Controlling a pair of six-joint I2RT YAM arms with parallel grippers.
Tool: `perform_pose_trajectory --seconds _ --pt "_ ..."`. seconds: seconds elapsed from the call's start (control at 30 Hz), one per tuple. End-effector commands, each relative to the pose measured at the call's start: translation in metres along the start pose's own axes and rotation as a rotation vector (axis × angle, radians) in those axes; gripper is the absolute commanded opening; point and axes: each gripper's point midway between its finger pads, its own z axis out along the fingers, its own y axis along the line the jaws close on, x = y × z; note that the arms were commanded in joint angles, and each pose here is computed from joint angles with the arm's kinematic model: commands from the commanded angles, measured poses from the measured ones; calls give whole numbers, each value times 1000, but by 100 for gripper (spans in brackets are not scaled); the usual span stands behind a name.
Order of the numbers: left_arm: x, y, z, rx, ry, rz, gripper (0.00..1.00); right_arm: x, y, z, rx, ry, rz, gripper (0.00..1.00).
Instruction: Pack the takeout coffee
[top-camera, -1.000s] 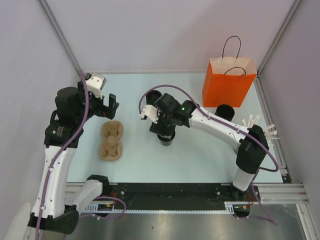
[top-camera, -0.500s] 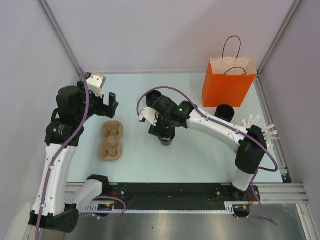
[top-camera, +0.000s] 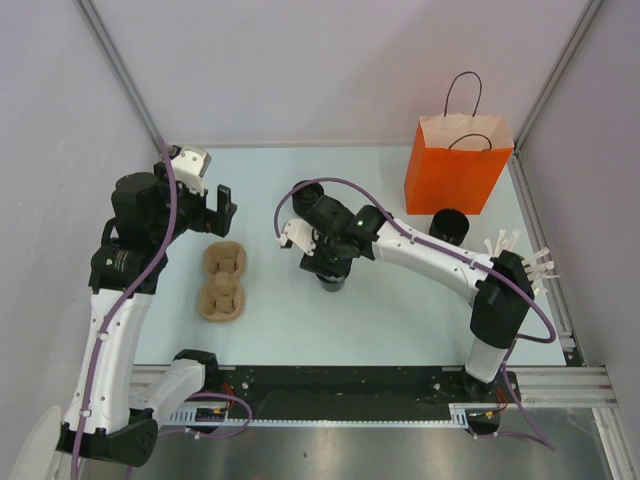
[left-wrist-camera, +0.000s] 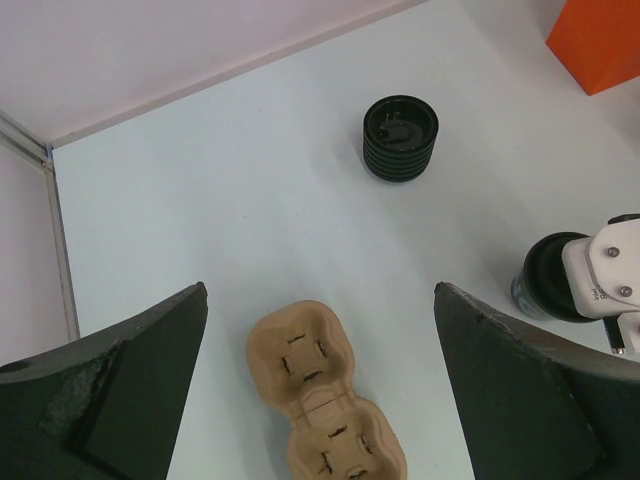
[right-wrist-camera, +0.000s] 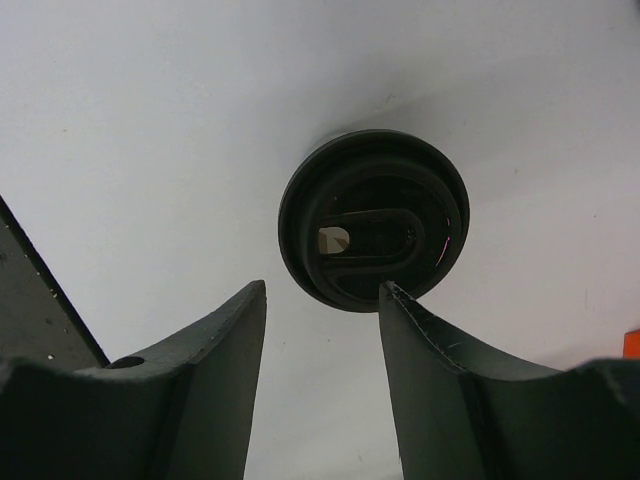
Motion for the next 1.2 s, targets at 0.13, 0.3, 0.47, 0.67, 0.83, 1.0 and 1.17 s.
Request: perform_pose_trajectory --seconds 0.13,0.3,0.47,0.67,0.83,1.0,1.17 --pt "-11 5 -8 -33 -37 -18 100 -4 7 0 -10 -10 -4 53" --pt "-11 5 -9 -31 -39 -18 100 -4 9 5 -13 -2 -4 51" --pt "-9 4 -9 -29 -37 -21 100 -2 8 14 -3 16 -7 48" --pt "-9 5 -10 -29 -40 -25 100 -1 8 17 6 29 -13 43" --pt "-8 4 -10 -23 -36 -28 100 1 8 21 9 41 -11 40" --pt "-9 4 -10 -22 -38 -31 100 4 9 24 6 50 -12 37" --pt "-8 4 -11 -22 -40 -34 100 3 8 25 6 48 -15 34"
